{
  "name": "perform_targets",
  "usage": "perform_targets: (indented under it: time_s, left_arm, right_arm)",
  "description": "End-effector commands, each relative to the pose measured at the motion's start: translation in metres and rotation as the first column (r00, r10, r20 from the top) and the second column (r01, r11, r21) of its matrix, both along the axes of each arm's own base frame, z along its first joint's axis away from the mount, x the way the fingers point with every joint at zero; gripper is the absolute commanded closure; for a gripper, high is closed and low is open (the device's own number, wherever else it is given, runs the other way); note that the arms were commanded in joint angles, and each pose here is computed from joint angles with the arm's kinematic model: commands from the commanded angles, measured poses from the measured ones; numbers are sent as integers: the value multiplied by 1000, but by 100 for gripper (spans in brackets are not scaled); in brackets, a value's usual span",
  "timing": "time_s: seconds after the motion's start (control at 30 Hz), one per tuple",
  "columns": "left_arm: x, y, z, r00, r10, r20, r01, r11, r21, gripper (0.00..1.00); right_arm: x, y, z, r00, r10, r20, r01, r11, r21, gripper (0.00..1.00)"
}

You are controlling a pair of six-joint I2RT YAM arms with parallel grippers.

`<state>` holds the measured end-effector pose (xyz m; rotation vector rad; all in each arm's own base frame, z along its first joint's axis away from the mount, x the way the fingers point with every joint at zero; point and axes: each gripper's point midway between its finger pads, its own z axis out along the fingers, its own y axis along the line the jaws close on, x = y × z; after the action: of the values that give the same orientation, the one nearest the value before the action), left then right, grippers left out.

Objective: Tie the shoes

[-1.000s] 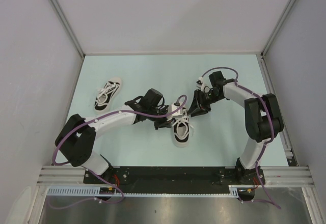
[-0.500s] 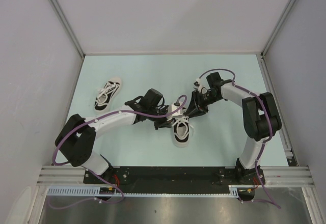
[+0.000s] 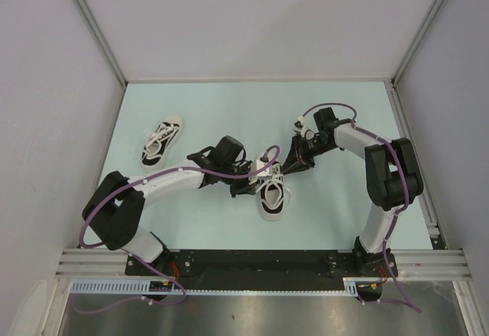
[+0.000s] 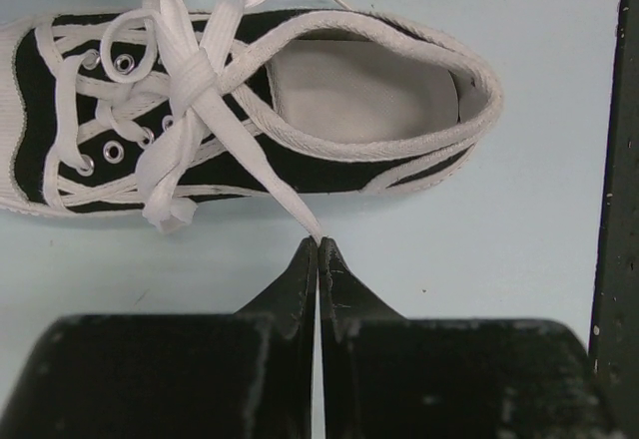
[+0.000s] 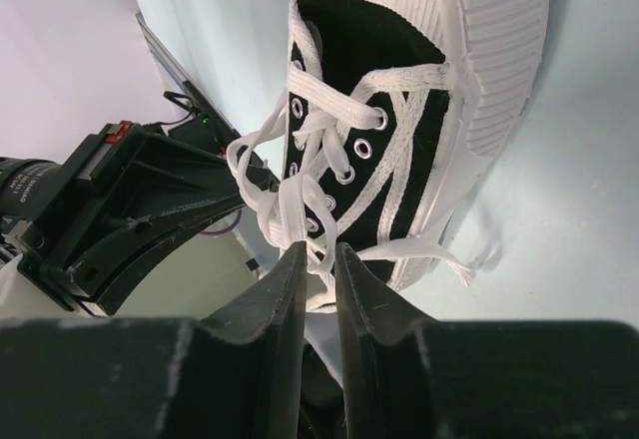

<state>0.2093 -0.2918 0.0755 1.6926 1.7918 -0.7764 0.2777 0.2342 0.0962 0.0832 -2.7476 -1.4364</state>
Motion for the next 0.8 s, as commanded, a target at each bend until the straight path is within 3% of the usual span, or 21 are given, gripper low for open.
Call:
perform_targets:
  time_s: [0.0,0.1,0.2,0.4,0.63,0.7,0.77]
  left_arm:
    - [3,-2,15,998,-16,53,18,999,-38,100]
    - [4,-3,16,999,-15,52,17,999,-39,100]
    - [3,-3,16,998,-18,54,20,999,-39,100]
    - [4,-4,18,998,-18,56,20,999,-41,100]
    - [5,-4,18,998,-16,56,18,999,-41,100]
    - [5,-4,17,998,-16,56,18,999,-41,100]
    - [5,-2,16,998,-13,57,15,999,-39,100]
  right_arm:
    - [-3,1,10,1000,12,-11,-12,999,43,76]
    - [-4,4,13,1000,22,-9,-21,998,60,82]
    - [-6,6,13,999,30,-14,-29,997,65,65]
    - [-8,8,8,999,39,-29,-37,997,67,65]
    - [-11,5,5,998,44,-39,-42,997,59,76]
    - [-10,4,5,998,41,-37,-39,998,55,89]
    - [-9,3,5,999,37,-35,-35,998,52,96]
